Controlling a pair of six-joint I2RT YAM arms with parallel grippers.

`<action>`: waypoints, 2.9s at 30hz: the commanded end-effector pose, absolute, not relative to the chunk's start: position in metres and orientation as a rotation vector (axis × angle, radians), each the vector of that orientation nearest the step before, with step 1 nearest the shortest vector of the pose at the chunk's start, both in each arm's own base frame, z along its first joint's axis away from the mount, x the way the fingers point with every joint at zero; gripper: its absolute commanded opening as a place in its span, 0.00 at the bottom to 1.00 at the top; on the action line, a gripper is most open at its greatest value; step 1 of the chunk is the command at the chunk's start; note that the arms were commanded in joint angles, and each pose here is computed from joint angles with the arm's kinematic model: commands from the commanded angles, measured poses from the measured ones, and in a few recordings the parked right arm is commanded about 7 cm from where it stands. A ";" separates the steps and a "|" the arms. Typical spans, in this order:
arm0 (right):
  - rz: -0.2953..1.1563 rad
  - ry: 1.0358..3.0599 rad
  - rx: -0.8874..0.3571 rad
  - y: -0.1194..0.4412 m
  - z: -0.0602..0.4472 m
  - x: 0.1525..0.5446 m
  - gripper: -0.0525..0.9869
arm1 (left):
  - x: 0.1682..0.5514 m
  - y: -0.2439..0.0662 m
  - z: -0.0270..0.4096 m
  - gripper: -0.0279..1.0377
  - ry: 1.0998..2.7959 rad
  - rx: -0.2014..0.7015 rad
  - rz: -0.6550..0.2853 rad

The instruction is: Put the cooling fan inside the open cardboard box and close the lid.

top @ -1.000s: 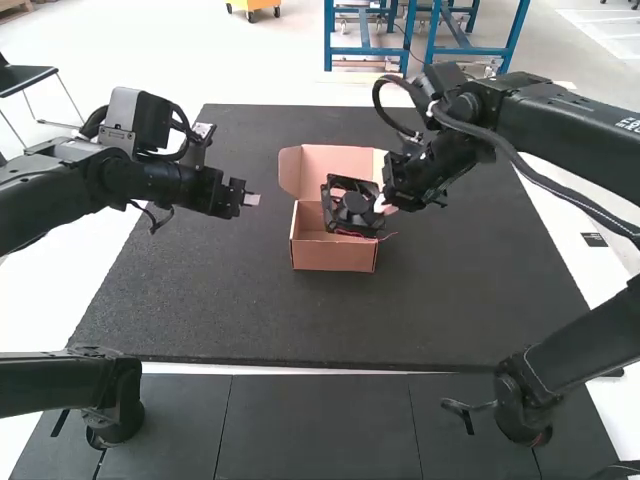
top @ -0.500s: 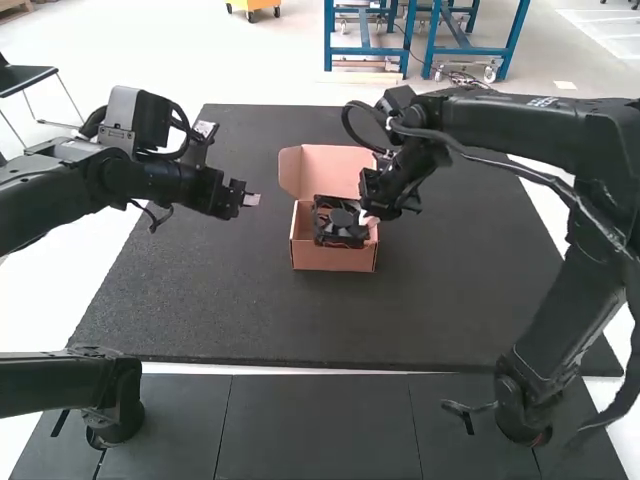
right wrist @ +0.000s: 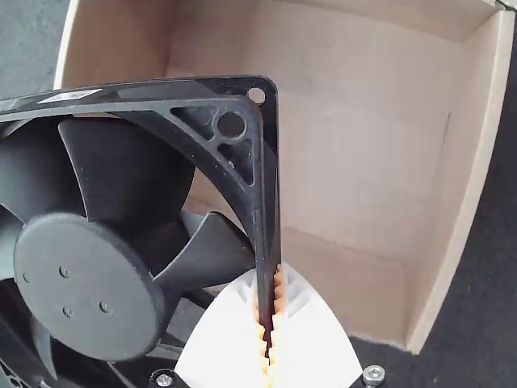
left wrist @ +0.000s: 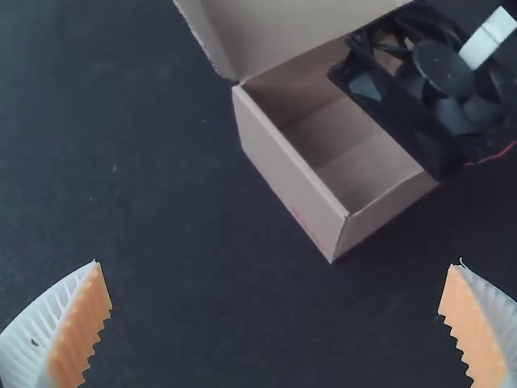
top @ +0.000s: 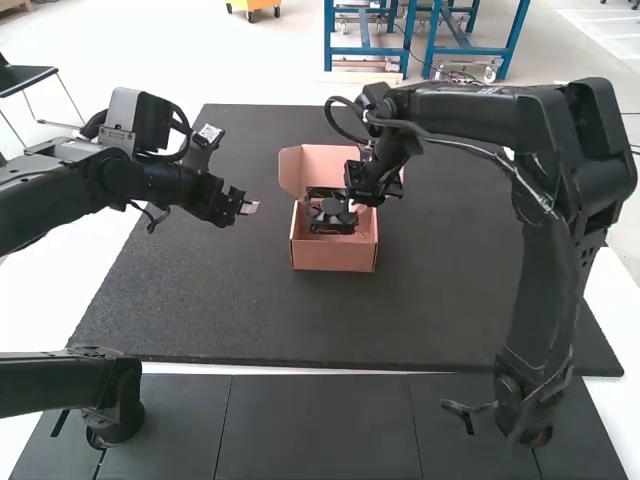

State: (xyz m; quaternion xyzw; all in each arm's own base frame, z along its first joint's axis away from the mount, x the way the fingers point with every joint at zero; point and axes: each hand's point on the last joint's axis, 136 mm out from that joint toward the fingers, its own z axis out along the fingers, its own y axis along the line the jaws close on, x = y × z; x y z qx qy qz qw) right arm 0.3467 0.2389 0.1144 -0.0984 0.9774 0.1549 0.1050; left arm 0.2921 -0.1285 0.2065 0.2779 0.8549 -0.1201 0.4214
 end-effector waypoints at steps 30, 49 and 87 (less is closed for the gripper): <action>0.376 2.856 -0.287 0.253 0.100 0.388 0.03 | 0.291 -0.131 0.223 0.93 2.065 0.734 -0.292; 0.321 2.945 -0.259 0.235 0.076 0.379 0.03 | 0.290 -0.131 0.229 0.93 2.047 0.730 -0.292; 0.372 2.893 -0.441 0.250 0.115 0.391 0.75 | 0.306 -0.122 0.232 0.92 2.066 0.573 -0.281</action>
